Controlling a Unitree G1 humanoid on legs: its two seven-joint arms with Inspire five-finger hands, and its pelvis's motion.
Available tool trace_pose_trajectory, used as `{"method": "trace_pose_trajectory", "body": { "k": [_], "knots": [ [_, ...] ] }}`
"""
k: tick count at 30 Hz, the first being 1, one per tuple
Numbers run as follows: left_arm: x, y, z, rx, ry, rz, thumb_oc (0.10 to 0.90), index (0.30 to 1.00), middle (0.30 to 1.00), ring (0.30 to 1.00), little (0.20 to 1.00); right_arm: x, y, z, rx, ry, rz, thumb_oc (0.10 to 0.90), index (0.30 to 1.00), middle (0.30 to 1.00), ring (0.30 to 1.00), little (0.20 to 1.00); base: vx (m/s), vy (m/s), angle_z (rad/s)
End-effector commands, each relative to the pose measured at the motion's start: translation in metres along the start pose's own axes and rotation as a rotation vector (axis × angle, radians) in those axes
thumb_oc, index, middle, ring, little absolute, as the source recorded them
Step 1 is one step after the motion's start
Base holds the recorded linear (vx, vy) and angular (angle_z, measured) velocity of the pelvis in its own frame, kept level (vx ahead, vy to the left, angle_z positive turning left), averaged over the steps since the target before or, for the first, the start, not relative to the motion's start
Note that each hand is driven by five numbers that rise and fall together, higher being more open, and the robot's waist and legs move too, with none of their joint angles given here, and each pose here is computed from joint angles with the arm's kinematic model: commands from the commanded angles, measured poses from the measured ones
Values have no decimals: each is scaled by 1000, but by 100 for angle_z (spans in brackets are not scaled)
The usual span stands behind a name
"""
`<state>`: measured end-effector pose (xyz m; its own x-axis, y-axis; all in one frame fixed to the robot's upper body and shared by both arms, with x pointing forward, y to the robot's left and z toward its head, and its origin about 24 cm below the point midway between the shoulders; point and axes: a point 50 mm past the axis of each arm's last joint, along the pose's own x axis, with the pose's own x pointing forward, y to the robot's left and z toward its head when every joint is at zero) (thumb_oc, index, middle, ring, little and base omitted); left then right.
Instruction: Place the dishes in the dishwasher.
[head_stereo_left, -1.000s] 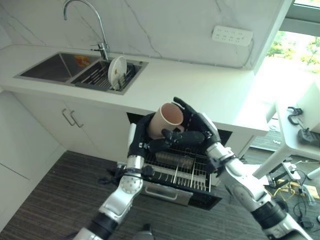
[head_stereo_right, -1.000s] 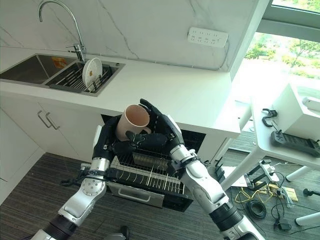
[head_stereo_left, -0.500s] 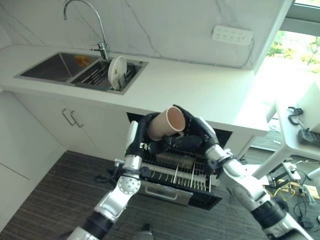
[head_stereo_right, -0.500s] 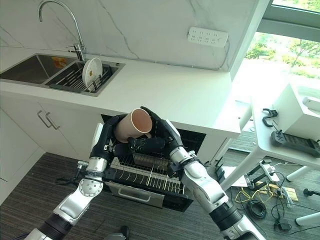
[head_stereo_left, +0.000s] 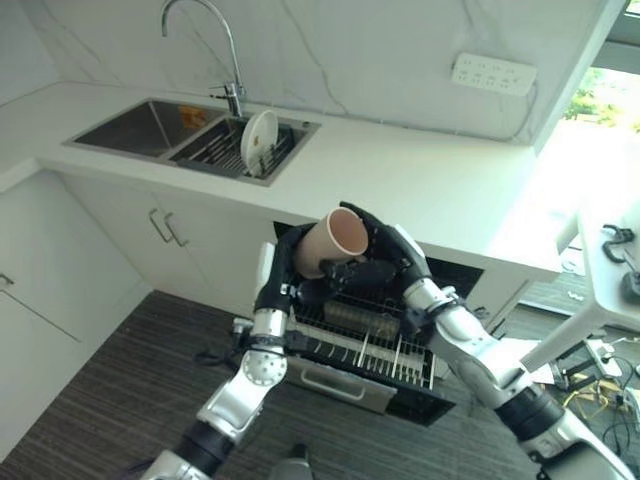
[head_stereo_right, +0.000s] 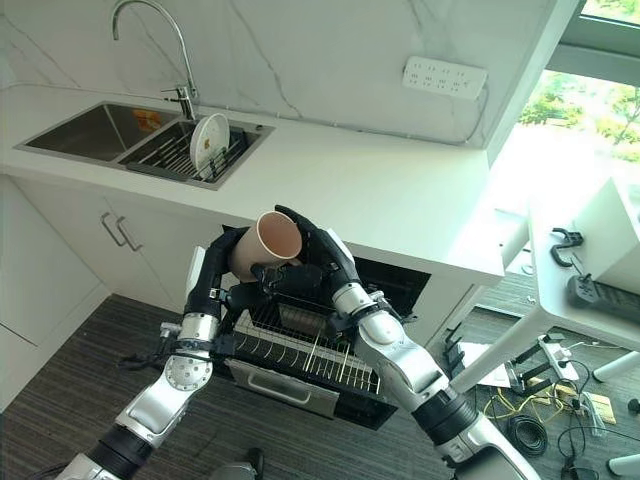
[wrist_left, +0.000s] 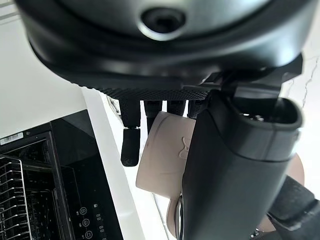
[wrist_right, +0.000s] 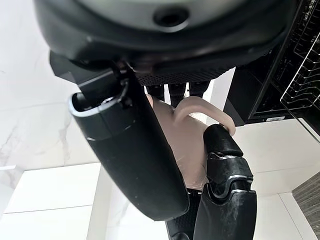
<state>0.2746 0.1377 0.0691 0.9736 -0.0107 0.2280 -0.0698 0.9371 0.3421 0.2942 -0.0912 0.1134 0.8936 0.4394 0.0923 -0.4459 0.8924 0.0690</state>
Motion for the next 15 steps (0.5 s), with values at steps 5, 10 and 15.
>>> {"method": "trace_pose_trajectory", "body": {
  "k": [5, 10, 15],
  "knots": [
    [19, -36, 50, -42, -236, -162, 400, 300, 300, 300, 300, 27, 51, 82, 9, -377, 208, 400, 300, 300, 300, 300, 6, 6, 5],
    [18, -40, 46, -36, -219, -184, 400, 300, 300, 300, 300, 27, 54, 83, 4, -388, 213, 400, 300, 300, 300, 300, 0, 0, 0],
    [17, -42, 44, -7, -209, -223, 400, 300, 300, 300, 300, 26, 54, 83, 8, -394, 216, 400, 300, 300, 300, 300, 0, 0, 0]
  ]
}}
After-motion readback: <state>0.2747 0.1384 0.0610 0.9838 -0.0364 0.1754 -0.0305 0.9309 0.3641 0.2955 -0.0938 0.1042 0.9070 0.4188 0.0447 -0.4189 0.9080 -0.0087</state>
